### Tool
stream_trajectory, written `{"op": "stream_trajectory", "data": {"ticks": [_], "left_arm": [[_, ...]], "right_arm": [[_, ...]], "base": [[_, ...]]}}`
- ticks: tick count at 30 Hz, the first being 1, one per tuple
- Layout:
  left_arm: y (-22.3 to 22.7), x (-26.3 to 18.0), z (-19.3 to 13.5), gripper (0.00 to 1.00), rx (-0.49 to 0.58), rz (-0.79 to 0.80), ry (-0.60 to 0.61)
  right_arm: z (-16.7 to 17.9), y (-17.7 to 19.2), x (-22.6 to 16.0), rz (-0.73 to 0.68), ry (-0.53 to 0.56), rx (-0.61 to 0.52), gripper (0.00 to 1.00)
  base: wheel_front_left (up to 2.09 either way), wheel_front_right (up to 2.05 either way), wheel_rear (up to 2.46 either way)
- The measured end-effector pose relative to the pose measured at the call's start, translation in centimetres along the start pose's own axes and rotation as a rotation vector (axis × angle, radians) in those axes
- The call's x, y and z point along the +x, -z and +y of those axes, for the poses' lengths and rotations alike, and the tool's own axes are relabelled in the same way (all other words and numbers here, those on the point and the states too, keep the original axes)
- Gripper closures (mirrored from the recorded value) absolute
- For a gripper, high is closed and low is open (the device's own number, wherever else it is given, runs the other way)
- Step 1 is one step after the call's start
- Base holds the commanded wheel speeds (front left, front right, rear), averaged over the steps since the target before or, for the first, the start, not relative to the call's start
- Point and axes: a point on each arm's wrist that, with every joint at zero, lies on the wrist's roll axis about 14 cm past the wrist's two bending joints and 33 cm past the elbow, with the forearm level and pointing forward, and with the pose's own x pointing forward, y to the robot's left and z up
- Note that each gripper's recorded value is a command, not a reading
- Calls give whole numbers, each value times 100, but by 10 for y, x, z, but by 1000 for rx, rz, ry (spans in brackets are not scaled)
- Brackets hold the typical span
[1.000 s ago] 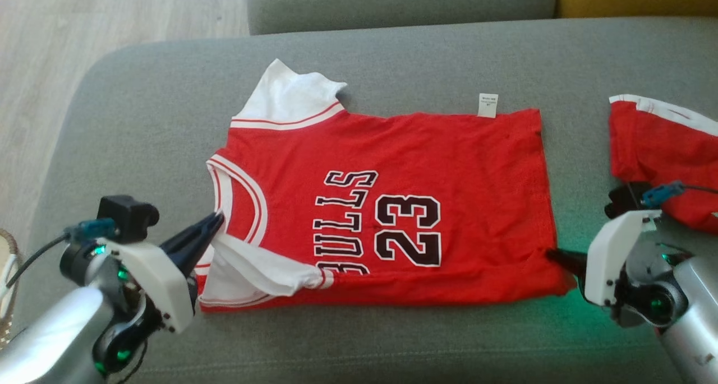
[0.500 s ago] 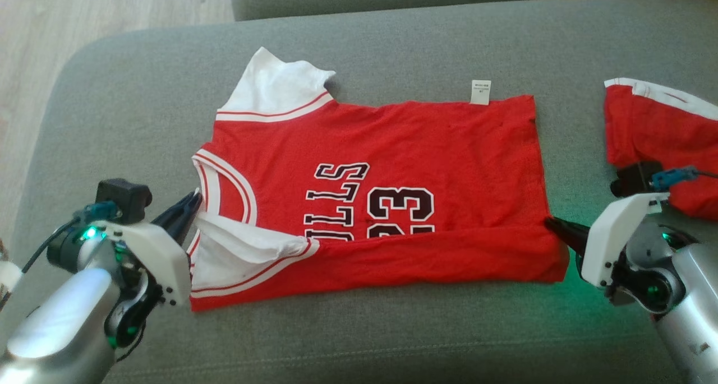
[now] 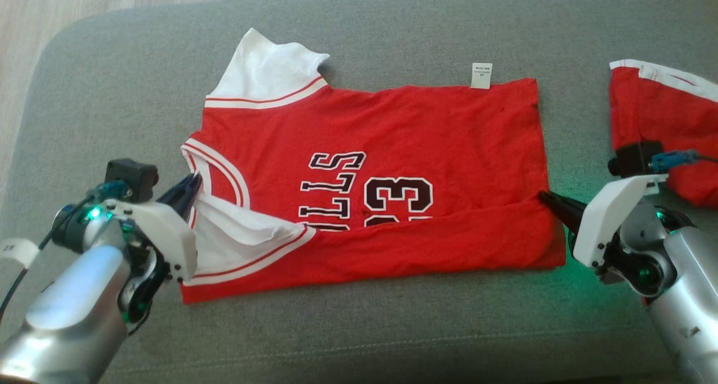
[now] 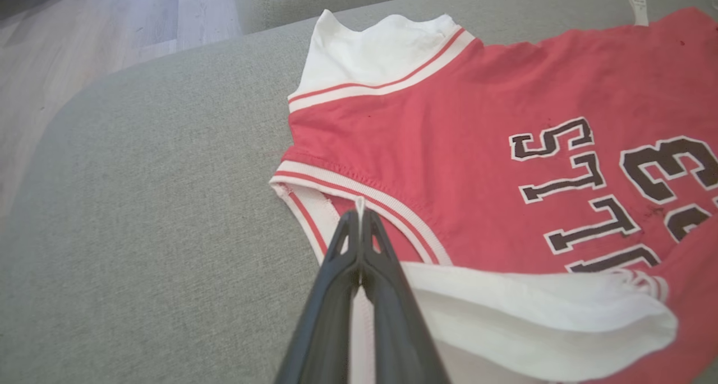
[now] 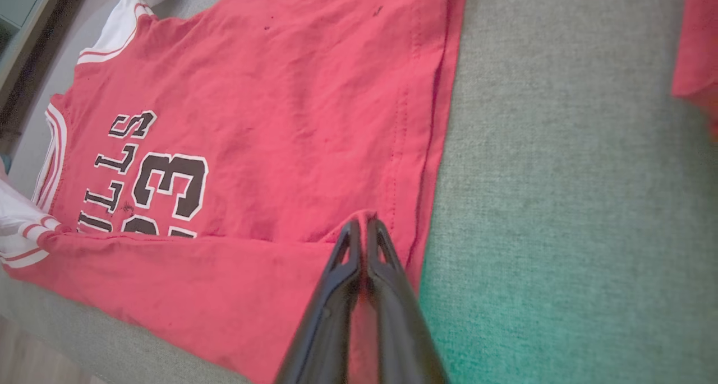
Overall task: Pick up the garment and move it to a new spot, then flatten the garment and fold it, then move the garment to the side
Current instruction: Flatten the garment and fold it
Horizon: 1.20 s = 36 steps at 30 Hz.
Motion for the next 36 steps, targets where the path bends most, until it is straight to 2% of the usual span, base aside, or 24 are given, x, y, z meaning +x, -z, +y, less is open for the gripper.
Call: {"op": "stream_trajectory", "data": {"ticks": [17, 18, 19, 20, 21, 25, 29, 34, 36], "left_arm": [[0, 26, 3, 100, 35, 0, -23], [1, 27, 3, 89, 39, 6, -23], [2, 27, 4, 53, 44, 8, -24], [2, 27, 4, 3, 50, 6, -25], [3, 27, 5, 0, 52, 2, -31], [-5, 23, 17, 0, 49, -46, -92], [-38, 13, 45, 0, 44, -170, -259], [-111, -17, 55, 0, -43, -434, -378], [-126, -38, 59, 0, -77, -520, -421]], "right_arm": [[-7, 7, 12, 18, 20, 4, 100], [-7, 7, 12, 16, 21, 3, 100], [-7, 5, 12, 5, 21, 0, 12], [-9, 4, 11, -7, 26, 11, 0], [-10, 4, 11, -5, 28, 14, 0], [-13, -7, 8, -63, 38, 26, 0], [-17, -20, 1, -132, 62, -4, 0], [-9, -67, -17, -347, 49, -42, 0], [-4, -86, -30, -451, 46, -80, 0]], "base": [[0, 0, 0], [0, 0, 0], [0, 0, 0], [0, 0, 0], [0, 0, 0], [0, 0, 0], [0, 0, 0], [0, 0, 0], [0, 0, 0]]}}
